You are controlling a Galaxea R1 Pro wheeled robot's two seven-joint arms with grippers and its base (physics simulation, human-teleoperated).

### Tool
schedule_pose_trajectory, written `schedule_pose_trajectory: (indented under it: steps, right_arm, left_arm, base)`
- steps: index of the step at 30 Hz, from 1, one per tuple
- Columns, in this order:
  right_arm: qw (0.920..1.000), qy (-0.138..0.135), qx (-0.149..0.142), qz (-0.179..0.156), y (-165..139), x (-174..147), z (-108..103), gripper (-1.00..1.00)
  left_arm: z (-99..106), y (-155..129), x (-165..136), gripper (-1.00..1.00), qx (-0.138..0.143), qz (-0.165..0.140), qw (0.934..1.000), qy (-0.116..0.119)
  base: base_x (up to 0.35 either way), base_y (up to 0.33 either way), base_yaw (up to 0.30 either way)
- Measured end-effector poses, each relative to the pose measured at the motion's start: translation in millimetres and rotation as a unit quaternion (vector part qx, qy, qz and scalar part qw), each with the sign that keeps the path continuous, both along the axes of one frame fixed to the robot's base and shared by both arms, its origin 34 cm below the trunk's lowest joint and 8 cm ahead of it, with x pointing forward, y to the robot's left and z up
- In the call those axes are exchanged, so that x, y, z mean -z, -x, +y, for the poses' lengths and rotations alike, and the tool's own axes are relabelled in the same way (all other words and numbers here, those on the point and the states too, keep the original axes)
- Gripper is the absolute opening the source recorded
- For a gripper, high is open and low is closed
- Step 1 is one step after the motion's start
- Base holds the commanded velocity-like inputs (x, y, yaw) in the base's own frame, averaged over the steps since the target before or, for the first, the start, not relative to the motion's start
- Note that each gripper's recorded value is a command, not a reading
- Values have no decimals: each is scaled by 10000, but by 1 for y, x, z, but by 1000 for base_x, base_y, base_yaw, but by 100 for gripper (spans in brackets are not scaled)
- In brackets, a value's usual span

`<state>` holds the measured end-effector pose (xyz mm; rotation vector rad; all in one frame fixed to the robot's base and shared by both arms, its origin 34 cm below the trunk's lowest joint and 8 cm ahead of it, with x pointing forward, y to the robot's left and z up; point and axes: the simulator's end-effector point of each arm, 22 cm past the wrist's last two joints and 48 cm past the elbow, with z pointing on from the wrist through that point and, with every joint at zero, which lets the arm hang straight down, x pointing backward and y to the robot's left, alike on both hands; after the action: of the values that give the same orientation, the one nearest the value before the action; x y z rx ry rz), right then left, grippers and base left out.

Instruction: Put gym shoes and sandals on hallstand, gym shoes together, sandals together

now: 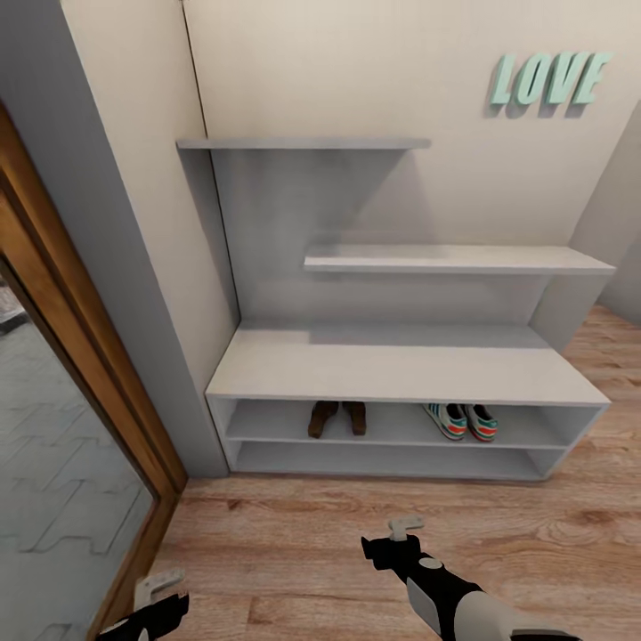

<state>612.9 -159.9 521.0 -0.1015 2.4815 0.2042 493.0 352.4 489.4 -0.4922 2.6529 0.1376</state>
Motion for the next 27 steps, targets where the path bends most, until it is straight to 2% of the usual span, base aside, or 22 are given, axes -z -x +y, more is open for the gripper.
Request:
schedule_pose_trajectory:
  steps: [12,16,21,27]
  right_arm:
    - [10000,8,5,-1,-1,-21,-1,100]
    - [10000,6,6,-2,-2,-27,-1,100]
    - [10000,6,5,-2,-2,-36,-1,100]
    - [10000,7,4,-1,-2,-45,-1,100]
  left_arm:
    - [-15,29,-1,100,14,361,9992,181]
    - [-30,58,8,100,26,703,9969,344]
    - [-54,107,20,100,58,1260,9902,601]
    - [-63,136,17,100,50,1527,9857,707]
  base:
    - [0,0,0]
    - [0,0,0]
    - [0,0,0]
    - [0,0,0]
